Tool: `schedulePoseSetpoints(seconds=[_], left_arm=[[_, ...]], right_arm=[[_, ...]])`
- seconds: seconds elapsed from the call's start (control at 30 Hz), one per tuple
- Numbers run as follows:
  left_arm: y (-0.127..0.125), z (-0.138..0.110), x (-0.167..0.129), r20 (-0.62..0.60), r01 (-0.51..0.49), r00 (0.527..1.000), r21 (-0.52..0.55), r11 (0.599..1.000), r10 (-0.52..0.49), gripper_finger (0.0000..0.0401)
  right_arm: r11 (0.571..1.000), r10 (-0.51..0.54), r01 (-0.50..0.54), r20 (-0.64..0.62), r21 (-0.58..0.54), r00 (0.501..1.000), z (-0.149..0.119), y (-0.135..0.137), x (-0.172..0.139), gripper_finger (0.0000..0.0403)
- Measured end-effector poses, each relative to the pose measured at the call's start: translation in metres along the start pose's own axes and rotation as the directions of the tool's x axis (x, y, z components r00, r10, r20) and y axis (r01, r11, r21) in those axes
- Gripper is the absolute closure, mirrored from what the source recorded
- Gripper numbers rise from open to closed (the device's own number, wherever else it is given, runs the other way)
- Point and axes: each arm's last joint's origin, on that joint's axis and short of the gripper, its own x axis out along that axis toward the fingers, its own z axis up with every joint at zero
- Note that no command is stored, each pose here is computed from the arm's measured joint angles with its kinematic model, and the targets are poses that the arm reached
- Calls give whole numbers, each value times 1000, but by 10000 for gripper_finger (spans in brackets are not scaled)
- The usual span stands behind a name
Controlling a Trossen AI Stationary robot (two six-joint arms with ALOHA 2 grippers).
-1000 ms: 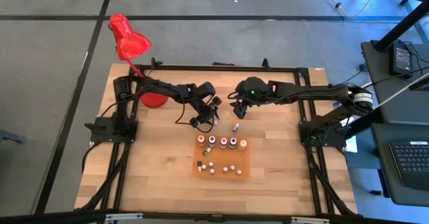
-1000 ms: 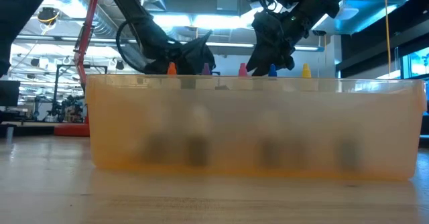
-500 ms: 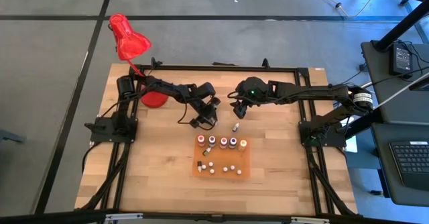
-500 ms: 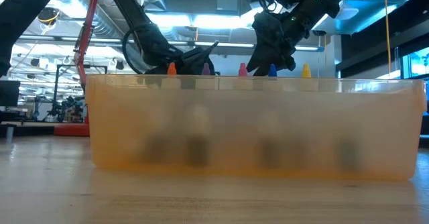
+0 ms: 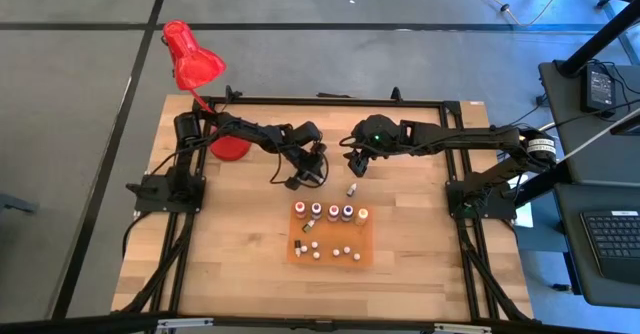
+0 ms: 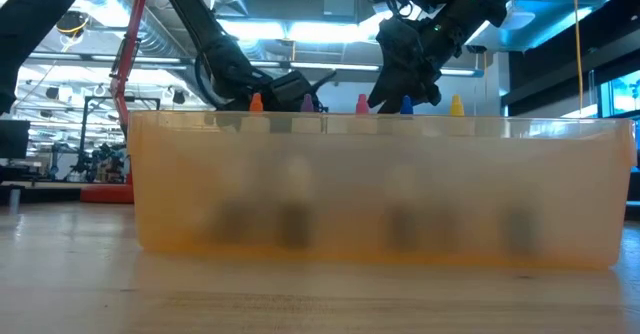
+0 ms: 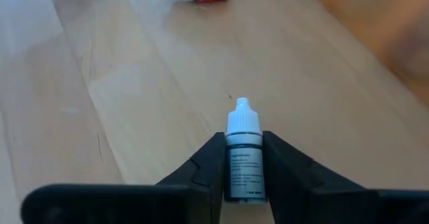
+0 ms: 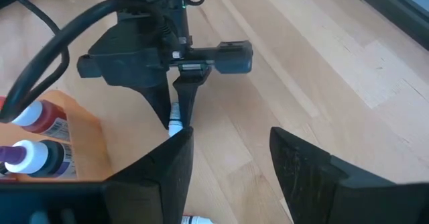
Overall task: Pick & Place food coloring
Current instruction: Put the small blue food coloring bottle into the orange bin
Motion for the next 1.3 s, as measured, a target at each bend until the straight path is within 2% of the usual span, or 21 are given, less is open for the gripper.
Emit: schedulePoseSetpoints(seconds=[0.2, 0.3, 0.5, 0.63, 0.8, 0.97, 1.17, 1.3], left_arm=[[0, 4, -6, -15, -29, 1000, -100, 995, 27, 325], [1, 11, -17, -13, -69, 998, -144, 987, 68, 323], [-2, 44, -54, 71, -158, 983, -159, 975, 171, 326], [-11, 71, -87, 149, -223, 956, -187, 957, 252, 322], [-41, 109, -126, 277, -220, 922, -205, 954, 272, 324], [-82, 144, -144, 389, -162, 894, -184, 970, 223, 322], [-127, 167, -130, 391, -140, 903, -120, 983, 176, 323], [-157, 173, -109, 304, -188, 929, -97, 977, 209, 320]], right_arm=[[1000, -1, 1, 0, -7, 1000, 0, 0, 0, 205], [999, -3, 3, 1, -46, 1000, 0, 0, 0, 205], [993, 0, 1, 5, -114, 1000, 7, 2, -4, 205], [982, -8, 4, -22, -191, 1000, 18, 6, -17, 205], [974, -26, 17, -38, -224, 999, 37, 10, -44, 205], [970, -14, 16, 11, -244, 1000, 52, 14, -59, 205], [965, -11, 16, 18, -261, 1000, 53, 15, -59, 205], [953, -26, 36, 36, -300, 999, 53, 19, -60, 205]])
